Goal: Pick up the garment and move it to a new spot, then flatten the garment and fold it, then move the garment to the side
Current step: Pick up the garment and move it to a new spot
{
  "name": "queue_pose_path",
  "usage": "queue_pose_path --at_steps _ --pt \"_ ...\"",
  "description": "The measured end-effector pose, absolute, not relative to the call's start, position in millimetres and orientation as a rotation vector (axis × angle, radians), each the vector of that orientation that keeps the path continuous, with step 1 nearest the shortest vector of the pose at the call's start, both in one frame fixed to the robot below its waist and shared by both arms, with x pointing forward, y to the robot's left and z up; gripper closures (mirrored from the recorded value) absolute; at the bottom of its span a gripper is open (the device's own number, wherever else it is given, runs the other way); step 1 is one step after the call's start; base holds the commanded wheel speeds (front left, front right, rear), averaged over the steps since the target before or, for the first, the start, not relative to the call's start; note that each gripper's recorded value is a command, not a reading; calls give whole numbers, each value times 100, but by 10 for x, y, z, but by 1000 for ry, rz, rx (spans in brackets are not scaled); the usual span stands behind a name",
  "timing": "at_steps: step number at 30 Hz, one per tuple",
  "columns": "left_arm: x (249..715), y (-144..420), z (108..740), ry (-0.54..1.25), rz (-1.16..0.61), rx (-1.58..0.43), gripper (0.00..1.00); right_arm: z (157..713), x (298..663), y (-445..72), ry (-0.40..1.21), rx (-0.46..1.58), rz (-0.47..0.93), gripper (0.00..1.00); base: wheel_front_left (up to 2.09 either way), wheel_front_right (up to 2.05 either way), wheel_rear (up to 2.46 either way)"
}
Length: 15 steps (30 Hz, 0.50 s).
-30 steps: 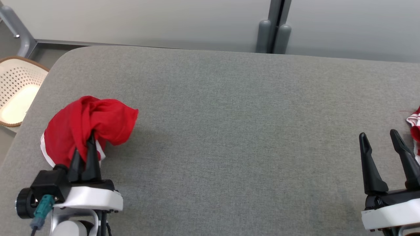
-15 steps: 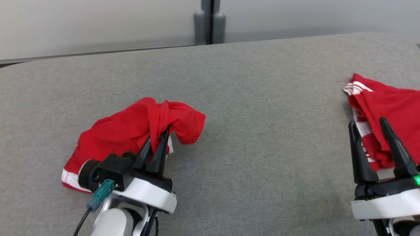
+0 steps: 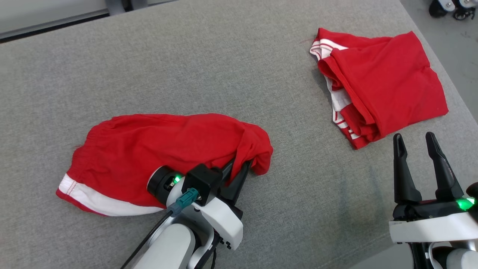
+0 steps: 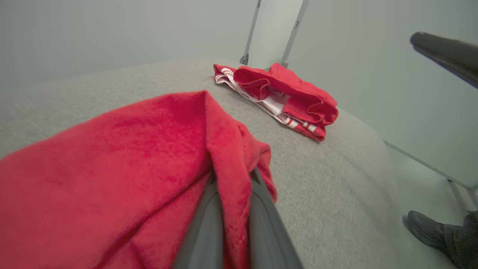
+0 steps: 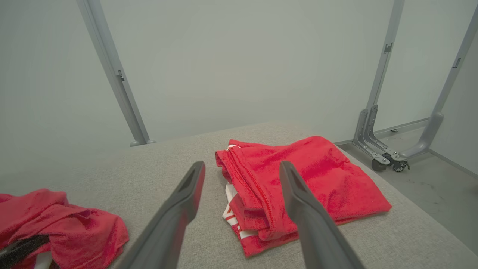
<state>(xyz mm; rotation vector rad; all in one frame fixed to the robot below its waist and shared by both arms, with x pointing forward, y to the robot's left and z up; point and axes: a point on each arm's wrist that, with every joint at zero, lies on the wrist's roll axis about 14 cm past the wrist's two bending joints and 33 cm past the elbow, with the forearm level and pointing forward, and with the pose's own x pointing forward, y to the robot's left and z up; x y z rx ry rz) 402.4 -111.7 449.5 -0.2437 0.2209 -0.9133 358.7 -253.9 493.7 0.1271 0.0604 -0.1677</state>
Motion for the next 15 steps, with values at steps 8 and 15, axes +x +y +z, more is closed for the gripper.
queue_pose_path --at_steps 8,15 --pt "4018 -1204 4334 248 -936 -299 0 4747 3655 -2567 104 125 -179 0 0 0 0" --pt "4249 -628 4707 87 -734 -286 0 4866 3905 -2294 69 121 -54 0 0 0 0"
